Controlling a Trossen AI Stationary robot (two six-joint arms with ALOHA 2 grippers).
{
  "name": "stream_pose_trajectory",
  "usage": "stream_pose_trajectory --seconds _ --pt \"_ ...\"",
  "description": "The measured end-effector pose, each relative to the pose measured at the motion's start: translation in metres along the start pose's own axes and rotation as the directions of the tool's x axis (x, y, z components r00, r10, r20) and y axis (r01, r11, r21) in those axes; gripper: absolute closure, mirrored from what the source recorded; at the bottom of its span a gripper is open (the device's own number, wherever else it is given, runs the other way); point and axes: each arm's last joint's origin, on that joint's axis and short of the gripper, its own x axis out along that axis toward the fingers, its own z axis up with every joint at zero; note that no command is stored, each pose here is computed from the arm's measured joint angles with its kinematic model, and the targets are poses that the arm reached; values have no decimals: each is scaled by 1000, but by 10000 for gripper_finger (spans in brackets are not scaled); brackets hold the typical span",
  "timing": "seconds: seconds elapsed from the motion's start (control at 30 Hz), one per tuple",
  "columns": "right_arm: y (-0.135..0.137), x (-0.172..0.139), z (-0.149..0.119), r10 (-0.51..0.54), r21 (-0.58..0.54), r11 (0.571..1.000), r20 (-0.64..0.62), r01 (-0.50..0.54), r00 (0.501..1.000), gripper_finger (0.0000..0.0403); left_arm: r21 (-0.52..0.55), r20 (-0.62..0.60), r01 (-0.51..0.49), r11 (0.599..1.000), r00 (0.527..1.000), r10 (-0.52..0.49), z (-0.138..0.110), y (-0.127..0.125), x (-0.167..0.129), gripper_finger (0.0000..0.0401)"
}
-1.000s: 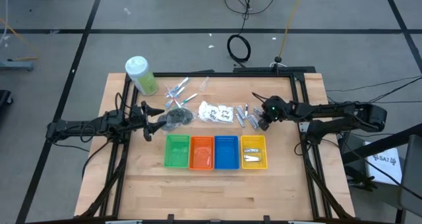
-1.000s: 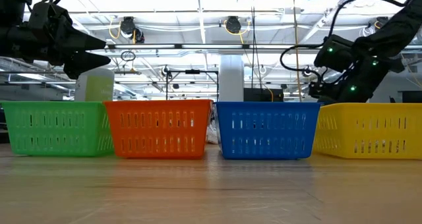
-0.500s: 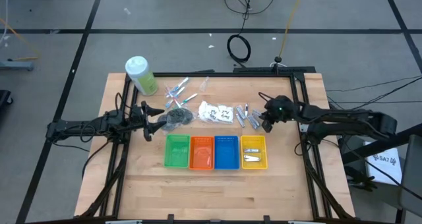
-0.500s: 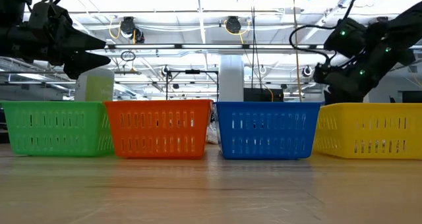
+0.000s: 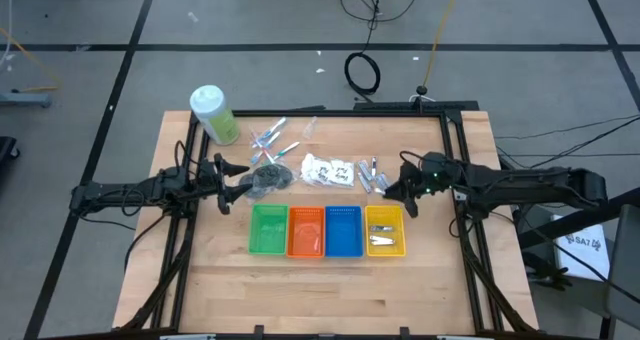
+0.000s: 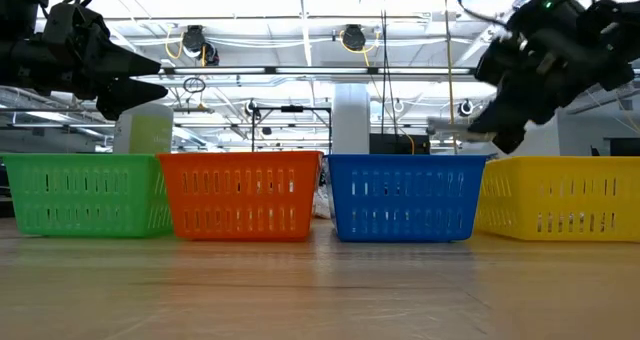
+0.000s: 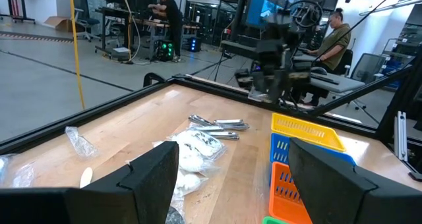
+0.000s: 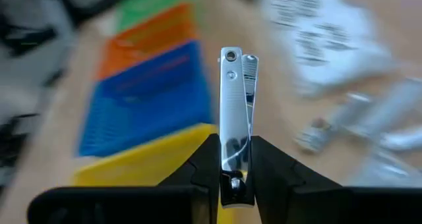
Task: Pick & Place Travel size toiletries
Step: Put the silver nail cutter into the yellow basket
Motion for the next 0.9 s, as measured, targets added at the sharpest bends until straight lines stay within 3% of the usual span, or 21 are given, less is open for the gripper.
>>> stream_pose_trajectory --seconds 0.1,0.4,0.67,0.9 --pt "12 2 0 91 -1 996 -1 -91 996 350 0 -1 0 1000 1000 0 0 0 0 121" --pt "43 9 -16 235 60 971 -123 -230 964 350 0 -1 0 1000 1000 0 0 0 0 121" --pt "54 14 -29 214 45 977 -203 -209 956 345 0 0 0 1000 1000 0 0 0 0 121" --pt "55 14 -30 198 46 980 -202 -192 959 338 0 -1 0 1000 1000 0 0 0 0 121"
